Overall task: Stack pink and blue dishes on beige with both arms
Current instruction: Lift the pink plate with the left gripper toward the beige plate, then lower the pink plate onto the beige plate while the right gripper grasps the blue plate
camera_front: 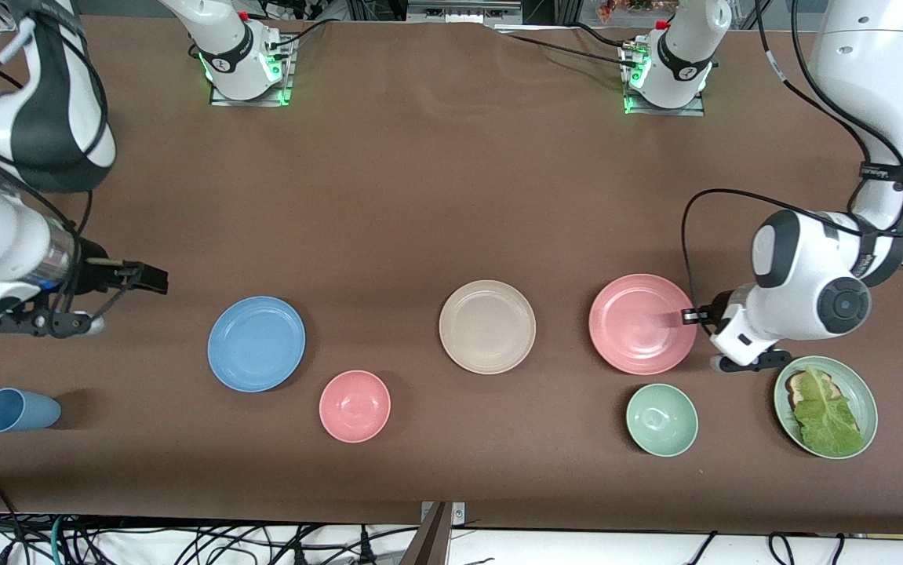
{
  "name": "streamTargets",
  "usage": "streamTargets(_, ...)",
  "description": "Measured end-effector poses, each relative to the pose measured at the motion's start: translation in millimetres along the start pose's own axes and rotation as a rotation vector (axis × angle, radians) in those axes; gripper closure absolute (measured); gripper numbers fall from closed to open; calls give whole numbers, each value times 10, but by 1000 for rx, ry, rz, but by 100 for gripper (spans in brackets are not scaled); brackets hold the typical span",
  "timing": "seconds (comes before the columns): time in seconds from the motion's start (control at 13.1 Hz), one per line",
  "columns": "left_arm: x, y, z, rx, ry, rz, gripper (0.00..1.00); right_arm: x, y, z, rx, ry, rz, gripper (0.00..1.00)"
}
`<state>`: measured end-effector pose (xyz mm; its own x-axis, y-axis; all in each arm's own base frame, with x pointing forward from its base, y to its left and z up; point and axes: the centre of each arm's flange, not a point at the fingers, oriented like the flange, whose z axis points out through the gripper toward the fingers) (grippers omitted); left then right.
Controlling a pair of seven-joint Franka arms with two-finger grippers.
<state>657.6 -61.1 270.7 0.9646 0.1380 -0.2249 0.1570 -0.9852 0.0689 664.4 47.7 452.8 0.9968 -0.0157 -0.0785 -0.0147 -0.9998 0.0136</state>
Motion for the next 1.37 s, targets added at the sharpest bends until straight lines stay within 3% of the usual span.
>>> streamTargets(0.38, -246, 1015, -125, -111, -13, -67, 95, 295, 50, 875, 4, -30, -17, 0)
streamTargets(0.76, -388, 2030, 193, -120, -5, -59, 95, 353, 279, 1750, 20, 23, -11, 0)
streamTargets(1.22, -369, 2307, 549, -130, 35, -59, 94, 305, 392, 2267, 30, 43, -11, 0)
streamTargets(1.37, -337, 2299, 525, -135, 46, -62, 80, 314, 384, 2253, 30, 50, -12, 0)
